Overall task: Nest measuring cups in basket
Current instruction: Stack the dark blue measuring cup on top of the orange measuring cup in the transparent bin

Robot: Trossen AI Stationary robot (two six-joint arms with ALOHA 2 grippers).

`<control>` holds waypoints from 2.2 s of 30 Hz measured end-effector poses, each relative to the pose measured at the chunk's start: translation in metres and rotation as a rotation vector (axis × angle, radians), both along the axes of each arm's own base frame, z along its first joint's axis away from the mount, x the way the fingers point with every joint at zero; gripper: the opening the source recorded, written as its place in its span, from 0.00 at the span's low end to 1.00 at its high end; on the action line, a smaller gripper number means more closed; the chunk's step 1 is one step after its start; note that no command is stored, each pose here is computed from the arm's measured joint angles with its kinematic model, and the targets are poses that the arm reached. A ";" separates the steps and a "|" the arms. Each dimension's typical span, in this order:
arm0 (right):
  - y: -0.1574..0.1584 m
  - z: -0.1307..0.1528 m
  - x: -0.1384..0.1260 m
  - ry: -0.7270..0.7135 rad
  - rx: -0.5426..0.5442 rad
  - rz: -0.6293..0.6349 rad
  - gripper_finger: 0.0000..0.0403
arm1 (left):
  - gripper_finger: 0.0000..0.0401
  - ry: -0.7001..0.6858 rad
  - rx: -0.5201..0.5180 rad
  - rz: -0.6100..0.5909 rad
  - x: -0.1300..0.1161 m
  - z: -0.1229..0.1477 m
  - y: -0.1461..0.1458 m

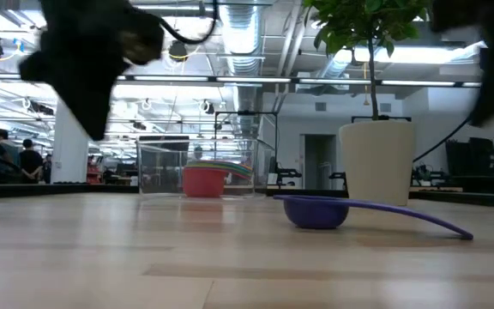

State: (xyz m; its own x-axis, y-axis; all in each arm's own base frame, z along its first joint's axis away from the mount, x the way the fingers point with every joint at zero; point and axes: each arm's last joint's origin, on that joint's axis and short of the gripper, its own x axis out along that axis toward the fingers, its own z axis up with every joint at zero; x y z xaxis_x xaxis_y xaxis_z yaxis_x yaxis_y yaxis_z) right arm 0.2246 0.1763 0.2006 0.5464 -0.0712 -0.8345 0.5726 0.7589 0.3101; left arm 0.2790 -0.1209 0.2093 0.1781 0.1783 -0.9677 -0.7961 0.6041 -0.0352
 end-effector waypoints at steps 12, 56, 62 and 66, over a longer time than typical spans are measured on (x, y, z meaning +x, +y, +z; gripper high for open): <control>-0.010 -0.003 0.085 -0.344 -0.157 0.351 0.14 | 0.00 0.194 0.141 -0.254 -0.048 0.007 -0.043; -0.002 -0.033 0.100 0.397 -0.024 0.356 0.02 | 0.00 0.260 0.290 -0.342 -0.079 0.004 -0.058; -0.020 -0.030 0.123 0.263 -0.014 0.334 0.01 | 0.00 0.253 0.293 -0.332 -0.079 0.004 -0.058; -0.032 -0.028 0.136 0.178 -0.034 0.239 0.03 | 0.00 0.251 0.294 -0.329 -0.079 0.004 -0.058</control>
State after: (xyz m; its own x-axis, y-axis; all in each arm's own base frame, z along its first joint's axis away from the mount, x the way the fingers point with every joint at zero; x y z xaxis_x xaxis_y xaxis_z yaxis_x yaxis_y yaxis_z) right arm 0.3602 0.1439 0.1730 0.3964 0.0124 -0.9180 0.4196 0.8869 0.1932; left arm 0.1997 -0.1793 0.2132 0.0387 0.4231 -0.9053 -0.5243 0.7798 0.3420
